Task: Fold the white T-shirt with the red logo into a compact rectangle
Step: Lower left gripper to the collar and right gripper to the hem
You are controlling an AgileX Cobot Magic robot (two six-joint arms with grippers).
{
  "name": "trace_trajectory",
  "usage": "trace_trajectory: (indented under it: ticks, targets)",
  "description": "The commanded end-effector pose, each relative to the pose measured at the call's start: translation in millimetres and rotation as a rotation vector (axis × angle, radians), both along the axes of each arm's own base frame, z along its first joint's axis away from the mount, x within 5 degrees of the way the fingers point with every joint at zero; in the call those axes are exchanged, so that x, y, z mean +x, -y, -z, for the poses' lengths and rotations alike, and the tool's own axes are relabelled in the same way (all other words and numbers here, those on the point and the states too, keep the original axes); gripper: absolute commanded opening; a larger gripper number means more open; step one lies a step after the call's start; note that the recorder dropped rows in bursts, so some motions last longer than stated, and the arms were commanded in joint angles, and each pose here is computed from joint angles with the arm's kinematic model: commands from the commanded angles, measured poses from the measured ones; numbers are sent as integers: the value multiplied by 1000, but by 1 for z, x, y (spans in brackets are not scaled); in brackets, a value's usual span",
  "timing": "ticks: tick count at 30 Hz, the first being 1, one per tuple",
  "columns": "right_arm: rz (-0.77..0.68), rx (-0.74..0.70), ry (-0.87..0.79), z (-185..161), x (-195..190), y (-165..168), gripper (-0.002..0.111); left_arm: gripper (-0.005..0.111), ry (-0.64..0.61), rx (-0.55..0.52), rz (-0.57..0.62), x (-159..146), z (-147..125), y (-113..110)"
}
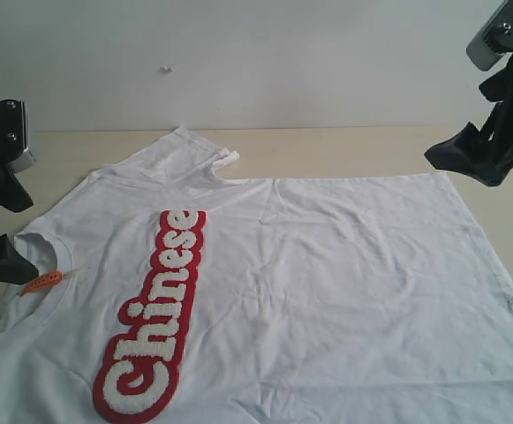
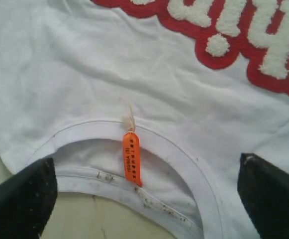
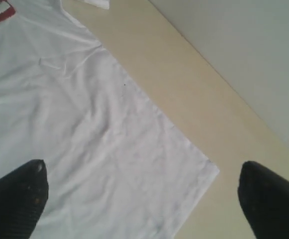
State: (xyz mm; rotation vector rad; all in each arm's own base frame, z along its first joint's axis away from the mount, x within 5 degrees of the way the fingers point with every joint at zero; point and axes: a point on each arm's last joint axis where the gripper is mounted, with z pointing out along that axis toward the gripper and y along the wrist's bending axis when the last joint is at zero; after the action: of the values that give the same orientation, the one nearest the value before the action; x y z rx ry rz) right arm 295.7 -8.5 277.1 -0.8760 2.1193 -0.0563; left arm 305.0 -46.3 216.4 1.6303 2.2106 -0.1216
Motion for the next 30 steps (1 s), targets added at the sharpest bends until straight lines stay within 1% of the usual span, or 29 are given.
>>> trace_trajectory:
  ticks: [1,4,6,8,9,11,13,14,15,16,18,21,22,25,28,30]
  targets:
    - [-106,-187,-12,3,-6,5,101,94,1,-10,-4,-1,0,1]
    - [-242,-385,-128,15,-14,12,101,94,1,-11,-5,-1,0,2]
    - [-284,-463,-174,20,-16,16,101,94,7,0,8,0,0,1]
    - [-282,-446,-180,21,-15,15,101,94,91,69,136,3,-3,-2]
    - [-273,-421,-175,20,-15,14,101,94,125,91,177,4,-7,-2]
    - [-246,-352,-145,18,-13,10,101,94,126,57,133,2,-13,-1]
    - [-253,-330,-133,19,-11,8,101,94,92,1,72,-1,-16,1]
    - [-280,-335,-139,20,-12,7,101,94,100,-23,70,0,-17,4]
    - [-299,-339,-149,21,-12,7,101,94,118,-30,98,1,-17,6]
    - [-309,-342,-161,24,-12,7,101,94,131,-14,132,1,-16,7]
    - [-328,-377,-191,28,-12,9,101,94,123,33,129,2,-13,6]
    - [-335,-403,-272,34,-11,14,101,94,67,185,68,6,-7,-8]
    - [-339,-404,-311,35,-11,15,101,94,44,208,55,7,-5,-10]
    - [-389,-385,-434,38,-10,16,101,94,-4,226,129,6,1,-7]
    - [-424,-375,-584,45,-10,19,101,94,-94,242,202,7,13,-2]
    - [-422,-388,-636,52,-8,22,101,94,-143,241,210,9,22,-1]
